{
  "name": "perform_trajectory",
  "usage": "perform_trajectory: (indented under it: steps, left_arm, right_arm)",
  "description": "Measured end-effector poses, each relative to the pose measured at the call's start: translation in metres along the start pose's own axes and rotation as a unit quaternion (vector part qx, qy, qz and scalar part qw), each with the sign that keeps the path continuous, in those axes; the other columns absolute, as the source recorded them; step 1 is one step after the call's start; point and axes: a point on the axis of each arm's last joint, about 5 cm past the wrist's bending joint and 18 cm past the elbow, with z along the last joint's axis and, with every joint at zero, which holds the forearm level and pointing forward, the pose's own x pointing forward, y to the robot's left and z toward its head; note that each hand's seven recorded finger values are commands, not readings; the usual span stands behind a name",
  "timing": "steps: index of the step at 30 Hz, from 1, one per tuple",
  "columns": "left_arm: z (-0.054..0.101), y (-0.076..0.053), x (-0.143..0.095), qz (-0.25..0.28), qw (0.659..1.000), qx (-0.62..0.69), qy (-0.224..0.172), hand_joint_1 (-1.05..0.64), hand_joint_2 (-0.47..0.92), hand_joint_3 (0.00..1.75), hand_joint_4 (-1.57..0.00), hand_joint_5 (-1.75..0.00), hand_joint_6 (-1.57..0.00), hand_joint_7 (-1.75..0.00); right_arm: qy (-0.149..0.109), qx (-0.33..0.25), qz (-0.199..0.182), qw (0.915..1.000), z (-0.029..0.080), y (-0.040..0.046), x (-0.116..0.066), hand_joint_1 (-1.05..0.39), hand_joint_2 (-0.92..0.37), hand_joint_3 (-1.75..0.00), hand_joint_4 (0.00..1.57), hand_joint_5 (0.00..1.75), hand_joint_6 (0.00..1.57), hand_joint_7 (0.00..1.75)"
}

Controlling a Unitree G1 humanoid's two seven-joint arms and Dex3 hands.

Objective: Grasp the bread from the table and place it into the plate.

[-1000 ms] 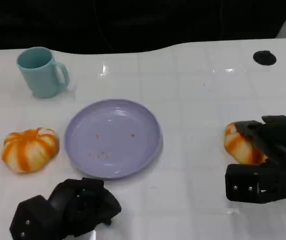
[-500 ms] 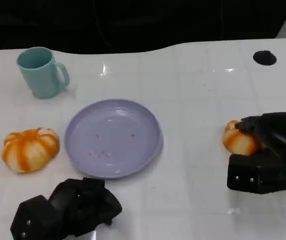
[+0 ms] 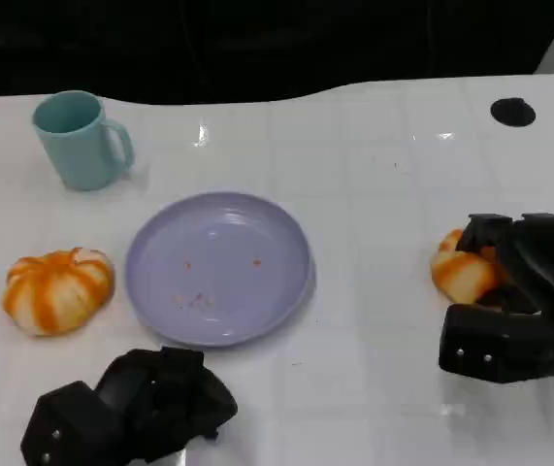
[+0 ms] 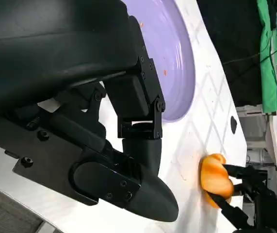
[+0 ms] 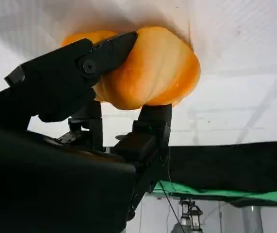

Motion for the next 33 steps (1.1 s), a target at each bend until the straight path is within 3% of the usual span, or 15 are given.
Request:
perform_trajectory:
  steps: [5,8,9,11,19,26,33]
  left_arm:
    - [0.000,0.000,0.000,0.000,1.000,0.000,0.000,-1.04,0.87,0.00,-0.86,-1.55,-1.28,-0.77]
    - [0.000,0.000,0.000,0.000,1.000,0.000,0.000,-1.04,0.87,0.00,-0.86,-1.54,-1.27,-0.77]
    - [0.000,0.000,0.000,0.000,1.000,0.000,0.000,-1.04,0.87,0.00,-0.86,-1.54,-1.28,-0.77]
    - [0.000,0.000,-0.001,0.000,1.000,0.000,0.000,-1.04,0.87,0.00,-0.86,-1.54,-1.28,-0.77]
    - [0.000,0.000,-0.002,0.001,1.000,-0.001,0.002,-1.04,0.87,0.00,-0.86,-1.54,-1.27,-0.77]
    - [0.000,0.000,-0.002,0.001,1.000,-0.001,0.001,-1.04,0.86,0.00,-0.87,-1.54,-1.28,-0.77]
    - [0.001,-0.001,-0.002,-0.001,1.000,-0.001,0.001,-1.03,0.86,0.00,-0.87,-1.54,-1.28,-0.77]
  right_arm:
    - [-0.026,0.025,-0.034,0.9988,0.007,0.0054,-0.002,-0.10,-0.89,-0.13,0.89,1.75,0.81,1.53]
    - [-0.041,0.037,-0.054,0.9970,0.011,0.0067,-0.003,-0.06,-0.47,-0.92,0.94,1.75,0.84,1.54]
    - [-0.048,0.043,-0.065,0.9958,0.013,0.0069,-0.004,-0.06,-0.37,-1.10,0.95,1.75,0.83,1.59]
    - [-0.067,0.058,-0.085,0.9924,0.020,0.0063,-0.002,-0.06,-0.31,-1.22,0.96,1.75,0.81,1.62]
    - [-0.122,0.119,-0.106,0.9796,0.048,0.0032,-0.002,-0.03,-0.23,-1.36,0.99,1.75,0.79,1.69]
    - [-0.151,0.181,-0.091,0.9675,0.076,0.0026,0.002,-0.05,-0.20,-1.39,1.00,1.75,0.80,1.66]
    - [-0.180,0.202,-0.084,0.9590,0.098,0.0004,0.009,-0.08,-0.22,-1.38,0.98,1.75,0.79,1.66]
